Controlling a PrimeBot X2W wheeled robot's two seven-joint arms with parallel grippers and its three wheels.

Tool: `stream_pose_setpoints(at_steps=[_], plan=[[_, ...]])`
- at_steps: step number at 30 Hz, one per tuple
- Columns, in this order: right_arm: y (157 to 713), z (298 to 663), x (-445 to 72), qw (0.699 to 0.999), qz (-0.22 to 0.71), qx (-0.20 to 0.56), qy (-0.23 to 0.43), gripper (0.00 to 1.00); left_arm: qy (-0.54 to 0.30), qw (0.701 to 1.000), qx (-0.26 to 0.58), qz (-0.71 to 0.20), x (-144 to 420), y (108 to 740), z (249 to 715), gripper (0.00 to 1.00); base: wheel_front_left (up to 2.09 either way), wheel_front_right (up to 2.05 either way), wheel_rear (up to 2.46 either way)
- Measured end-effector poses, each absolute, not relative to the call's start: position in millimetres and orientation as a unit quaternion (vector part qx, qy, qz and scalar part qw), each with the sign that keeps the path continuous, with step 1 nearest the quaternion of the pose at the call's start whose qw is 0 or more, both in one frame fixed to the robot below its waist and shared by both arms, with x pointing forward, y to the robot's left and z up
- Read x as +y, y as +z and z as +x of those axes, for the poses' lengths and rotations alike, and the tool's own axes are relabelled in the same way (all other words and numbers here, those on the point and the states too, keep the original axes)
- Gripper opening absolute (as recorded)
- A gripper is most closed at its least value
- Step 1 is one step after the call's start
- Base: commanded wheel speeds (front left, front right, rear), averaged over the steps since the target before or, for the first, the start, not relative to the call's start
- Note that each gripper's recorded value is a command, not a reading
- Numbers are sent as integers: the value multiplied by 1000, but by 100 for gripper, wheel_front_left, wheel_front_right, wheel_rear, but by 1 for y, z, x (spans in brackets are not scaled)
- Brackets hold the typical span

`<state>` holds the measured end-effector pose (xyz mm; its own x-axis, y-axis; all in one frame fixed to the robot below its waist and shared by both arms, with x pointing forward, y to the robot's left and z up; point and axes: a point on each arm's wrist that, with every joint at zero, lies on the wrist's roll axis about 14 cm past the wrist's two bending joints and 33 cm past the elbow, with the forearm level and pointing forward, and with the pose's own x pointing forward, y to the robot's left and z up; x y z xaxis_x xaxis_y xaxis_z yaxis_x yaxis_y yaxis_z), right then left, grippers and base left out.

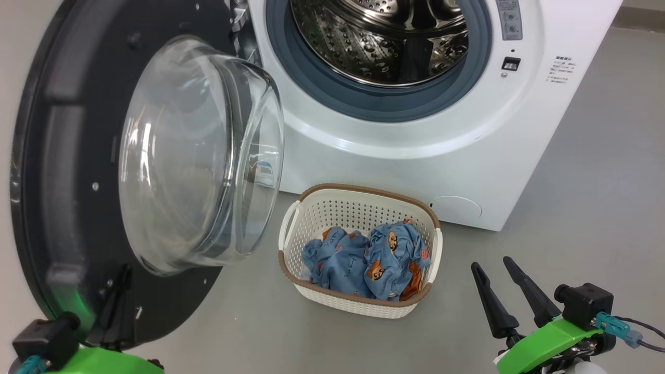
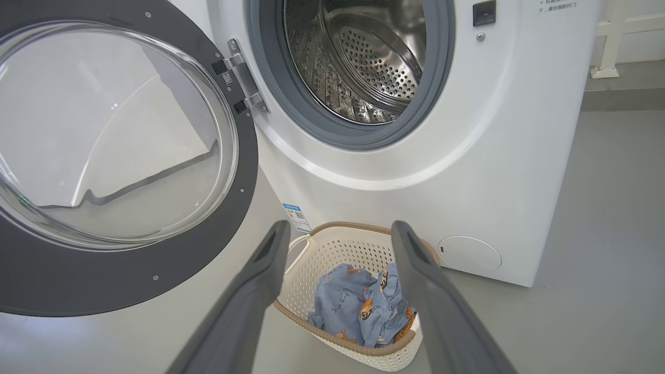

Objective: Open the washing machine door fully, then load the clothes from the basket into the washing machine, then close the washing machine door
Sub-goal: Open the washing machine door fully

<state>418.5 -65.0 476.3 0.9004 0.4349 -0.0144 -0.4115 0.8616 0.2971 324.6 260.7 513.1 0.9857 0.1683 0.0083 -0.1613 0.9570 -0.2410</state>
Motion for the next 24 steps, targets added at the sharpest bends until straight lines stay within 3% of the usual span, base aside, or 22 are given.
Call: stream_pose_setpoints(at_steps=[24], plan=[[466,432,-34,954,162,55,247,100,135,985,19,-108,307,501,327,0,0,0,0]])
